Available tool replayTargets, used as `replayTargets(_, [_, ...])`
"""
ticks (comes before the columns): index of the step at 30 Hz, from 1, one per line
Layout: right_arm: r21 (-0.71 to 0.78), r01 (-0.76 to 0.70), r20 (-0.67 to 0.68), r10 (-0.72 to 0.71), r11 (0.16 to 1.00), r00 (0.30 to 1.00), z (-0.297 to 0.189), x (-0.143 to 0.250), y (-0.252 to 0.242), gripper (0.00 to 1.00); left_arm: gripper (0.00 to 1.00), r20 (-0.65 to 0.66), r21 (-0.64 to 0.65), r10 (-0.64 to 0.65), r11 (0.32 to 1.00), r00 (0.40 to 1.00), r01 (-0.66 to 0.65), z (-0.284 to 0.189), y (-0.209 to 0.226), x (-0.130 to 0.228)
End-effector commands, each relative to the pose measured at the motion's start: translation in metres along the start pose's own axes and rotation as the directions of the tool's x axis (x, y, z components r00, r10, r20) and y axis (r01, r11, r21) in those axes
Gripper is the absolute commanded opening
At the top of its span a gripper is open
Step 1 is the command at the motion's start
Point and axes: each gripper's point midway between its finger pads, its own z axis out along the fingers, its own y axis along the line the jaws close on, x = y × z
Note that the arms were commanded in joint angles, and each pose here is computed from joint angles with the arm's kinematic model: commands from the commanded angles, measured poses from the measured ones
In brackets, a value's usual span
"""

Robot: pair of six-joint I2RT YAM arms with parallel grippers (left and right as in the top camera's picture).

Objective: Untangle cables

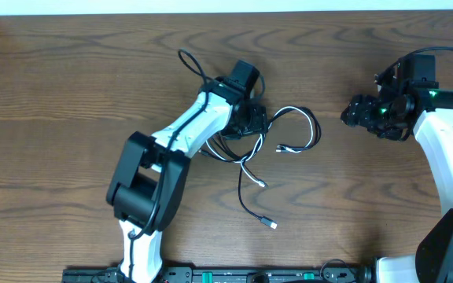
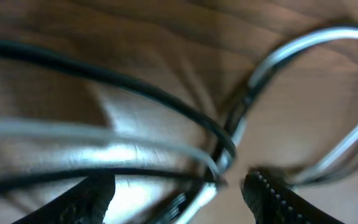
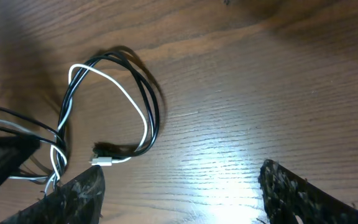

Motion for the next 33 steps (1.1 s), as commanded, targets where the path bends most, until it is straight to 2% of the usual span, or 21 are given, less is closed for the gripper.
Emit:
replayTargets(1, [0.003,0.001,0.009,-0.001,1.0,1.0,-0.003,-0.003,0.002,0.76,0.71,0.076,-0.04,-0.067,0.997,0.995,0.07,0.001,0.006,-0.016])
replayTargets(7, [0.007,-0.002,-0.004,0.002,1.0,1.0,-0.003,0.0,0.001,0.76,0.71,0.162,-0.003,-0.08,0.997,0.983,0.081,0.001,-0.004,-0.036])
replayTargets(14, [0.007,-0.002,-0.005,0.002,1.0,1.0,-0.003,0.0,0.001,0.76,0.68,0.225,-0.107,-0.041,0.992,0.973,0.067,0.014,0.004,-0.039])
replayTargets(19, [0.007,-0.002,-0.005,0.002,1.0,1.0,-0.003,0.0,0.001,0.76,0.66,0.247,-0.119,-0.017,0.992,0.969,0.047,0.015,-0.003,-0.038])
replayTargets(22, [0.007,-0.002,-0.003,0.002,1.0,1.0,-0.003,0.0,0.001,0.76,0.61,0.256,-0.136,-0.004,0.99,0.967,0.04,0.016,-0.004,-0.036])
replayTargets(26, [0.007,-0.002,-0.002,0.002,1.0,1.0,-0.003,0.0,0.001,0.76,0.47,0.269,-0.163,0.009,0.986,0.963,0.037,0.019,-0.003,-0.035])
replayTargets(33, [0.006,-0.002,-0.002,0.002,1.0,1.0,-0.003,0.0,0.001,0.76,0.45,0.241,-0.192,0.007,0.98,0.971,0.041,0.035,0.007,-0.031])
